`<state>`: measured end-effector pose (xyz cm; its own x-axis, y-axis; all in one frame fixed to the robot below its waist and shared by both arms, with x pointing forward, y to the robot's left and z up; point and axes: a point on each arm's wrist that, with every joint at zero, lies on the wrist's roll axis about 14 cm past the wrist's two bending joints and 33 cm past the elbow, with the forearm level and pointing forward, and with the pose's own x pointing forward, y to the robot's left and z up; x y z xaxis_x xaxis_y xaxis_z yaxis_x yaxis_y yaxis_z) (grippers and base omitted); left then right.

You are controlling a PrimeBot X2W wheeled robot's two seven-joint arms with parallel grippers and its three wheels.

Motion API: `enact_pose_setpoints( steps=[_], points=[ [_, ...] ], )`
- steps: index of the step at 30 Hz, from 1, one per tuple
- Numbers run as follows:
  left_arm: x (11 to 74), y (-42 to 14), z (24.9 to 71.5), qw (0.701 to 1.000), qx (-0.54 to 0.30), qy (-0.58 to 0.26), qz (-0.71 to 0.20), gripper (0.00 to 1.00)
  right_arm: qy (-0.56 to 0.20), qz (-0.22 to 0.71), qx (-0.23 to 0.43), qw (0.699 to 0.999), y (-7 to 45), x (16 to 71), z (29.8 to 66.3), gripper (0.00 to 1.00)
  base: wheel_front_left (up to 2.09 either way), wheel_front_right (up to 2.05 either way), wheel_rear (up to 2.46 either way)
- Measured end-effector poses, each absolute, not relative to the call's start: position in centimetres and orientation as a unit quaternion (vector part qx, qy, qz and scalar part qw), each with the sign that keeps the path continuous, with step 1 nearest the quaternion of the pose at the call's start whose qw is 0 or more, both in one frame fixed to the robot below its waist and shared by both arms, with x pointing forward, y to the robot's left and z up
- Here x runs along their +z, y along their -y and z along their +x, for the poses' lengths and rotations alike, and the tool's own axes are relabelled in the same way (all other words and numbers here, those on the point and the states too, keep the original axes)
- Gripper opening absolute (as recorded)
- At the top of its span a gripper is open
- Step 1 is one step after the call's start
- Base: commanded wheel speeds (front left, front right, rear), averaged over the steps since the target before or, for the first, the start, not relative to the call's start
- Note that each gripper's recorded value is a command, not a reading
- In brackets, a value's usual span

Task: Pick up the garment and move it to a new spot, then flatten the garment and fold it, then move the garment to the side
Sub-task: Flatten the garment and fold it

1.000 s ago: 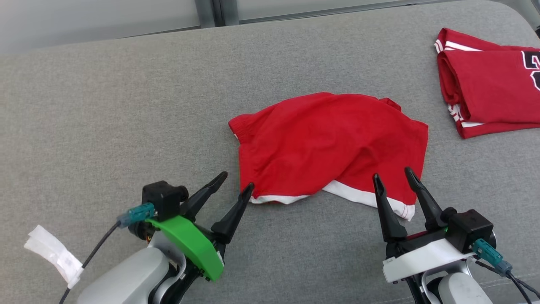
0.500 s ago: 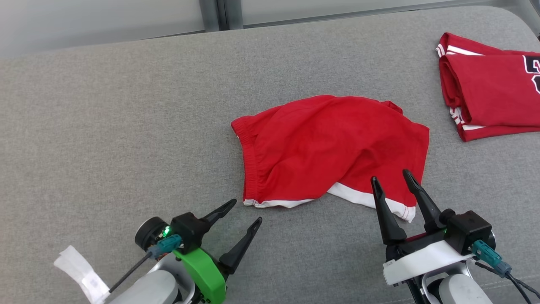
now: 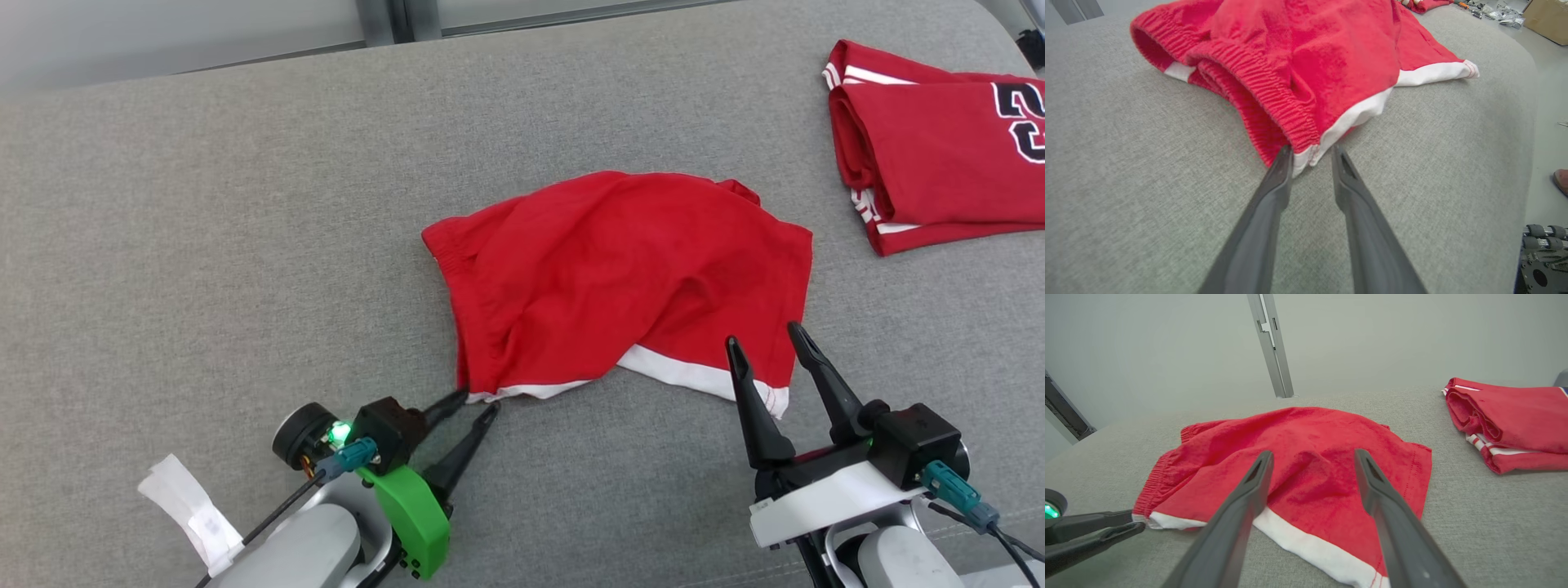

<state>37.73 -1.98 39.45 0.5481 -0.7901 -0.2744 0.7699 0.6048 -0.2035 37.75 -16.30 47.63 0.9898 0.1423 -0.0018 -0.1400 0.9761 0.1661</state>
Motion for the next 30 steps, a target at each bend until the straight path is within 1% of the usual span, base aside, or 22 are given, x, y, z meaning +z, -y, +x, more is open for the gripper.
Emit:
enact_pose_setpoints(
  steps=[1,7,11,20,27,30],
  points=[
    [39.3,2.1,37.6,0.878,-0.446,-0.172,-0.029,0.00,-0.007,0.082,0.070,0.994,16.4,47.6,37.7,1.00,0.00,0.00,0.00],
    [38.9,2.0,37.4,0.874,-0.453,-0.178,-0.016,0.00,-0.006,0.079,0.069,0.994,16.6,47.7,37.6,1.00,0.00,0.00,0.00],
    [39.4,1.7,37.7,0.876,-0.451,-0.171,-0.012,0.00,-0.009,0.076,0.067,0.995,16.8,47.5,37.5,1.00,0.00,0.00,0.00],
    [41.5,-0.3,39.1,0.894,-0.426,-0.138,-0.017,0.00,-0.080,0.124,0.028,0.989,18.0,43.0,35.7,1.00,0.00,0.00,0.00],
    [41.9,-1.8,39.4,0.901,-0.413,-0.129,-0.010,0.00,-0.131,0.149,0.001,0.980,18.6,39.7,34.8,1.00,0.00,0.00,0.00],
    [41.7,-2.1,39.6,0.903,-0.409,-0.131,-0.009,0.00,-0.141,0.153,-0.002,0.978,18.7,39.0,35.0,1.00,0.00,0.00,0.00]
  ],
)
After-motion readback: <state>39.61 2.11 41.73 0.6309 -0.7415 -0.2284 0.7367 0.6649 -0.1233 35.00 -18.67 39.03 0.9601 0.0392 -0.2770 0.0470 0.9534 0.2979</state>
